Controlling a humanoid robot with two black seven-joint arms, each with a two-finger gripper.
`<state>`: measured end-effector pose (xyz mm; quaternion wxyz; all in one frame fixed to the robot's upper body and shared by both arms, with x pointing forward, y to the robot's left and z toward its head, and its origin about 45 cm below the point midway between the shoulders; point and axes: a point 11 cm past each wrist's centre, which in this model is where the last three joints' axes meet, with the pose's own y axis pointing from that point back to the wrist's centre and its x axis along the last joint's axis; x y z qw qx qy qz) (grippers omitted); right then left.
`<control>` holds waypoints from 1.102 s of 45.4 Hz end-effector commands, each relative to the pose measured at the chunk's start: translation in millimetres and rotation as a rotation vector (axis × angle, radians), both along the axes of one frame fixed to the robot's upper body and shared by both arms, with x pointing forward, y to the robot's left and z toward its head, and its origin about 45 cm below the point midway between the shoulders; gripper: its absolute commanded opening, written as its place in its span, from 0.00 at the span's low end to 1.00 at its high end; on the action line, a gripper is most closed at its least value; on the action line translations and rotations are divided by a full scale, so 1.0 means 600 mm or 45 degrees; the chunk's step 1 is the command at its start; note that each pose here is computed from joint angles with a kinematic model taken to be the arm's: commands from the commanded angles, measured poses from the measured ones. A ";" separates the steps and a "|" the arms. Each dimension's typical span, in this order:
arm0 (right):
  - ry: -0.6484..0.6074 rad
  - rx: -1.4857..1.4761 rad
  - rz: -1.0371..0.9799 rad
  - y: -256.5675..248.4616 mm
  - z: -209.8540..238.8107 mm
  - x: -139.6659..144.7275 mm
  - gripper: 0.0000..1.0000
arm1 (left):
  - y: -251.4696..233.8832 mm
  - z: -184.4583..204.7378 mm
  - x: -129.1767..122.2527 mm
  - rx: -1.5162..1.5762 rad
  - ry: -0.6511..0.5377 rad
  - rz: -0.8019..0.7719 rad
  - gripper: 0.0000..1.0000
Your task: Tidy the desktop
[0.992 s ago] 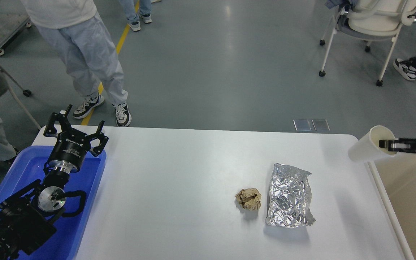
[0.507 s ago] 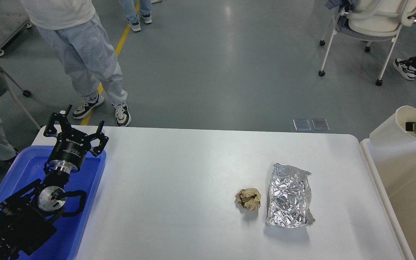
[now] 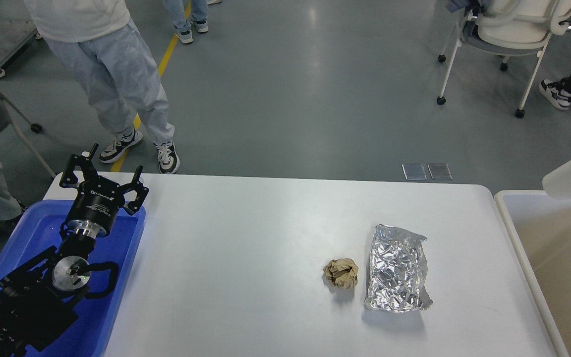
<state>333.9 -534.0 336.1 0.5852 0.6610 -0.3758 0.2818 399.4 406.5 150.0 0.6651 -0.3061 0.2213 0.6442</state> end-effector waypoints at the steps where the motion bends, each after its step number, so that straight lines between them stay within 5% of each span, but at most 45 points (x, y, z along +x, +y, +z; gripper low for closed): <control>1: -0.082 0.151 -0.321 -0.077 -0.056 -0.046 0.00 | 0.000 0.000 0.000 -0.001 0.000 0.001 1.00; 30: -0.329 0.549 -1.058 -0.178 -0.218 -0.095 0.00 | 0.000 0.000 0.000 0.000 0.001 0.000 1.00; 50: -0.388 0.567 -1.275 -0.182 -0.338 -0.122 0.00 | 0.000 0.000 0.000 0.000 0.001 0.000 1.00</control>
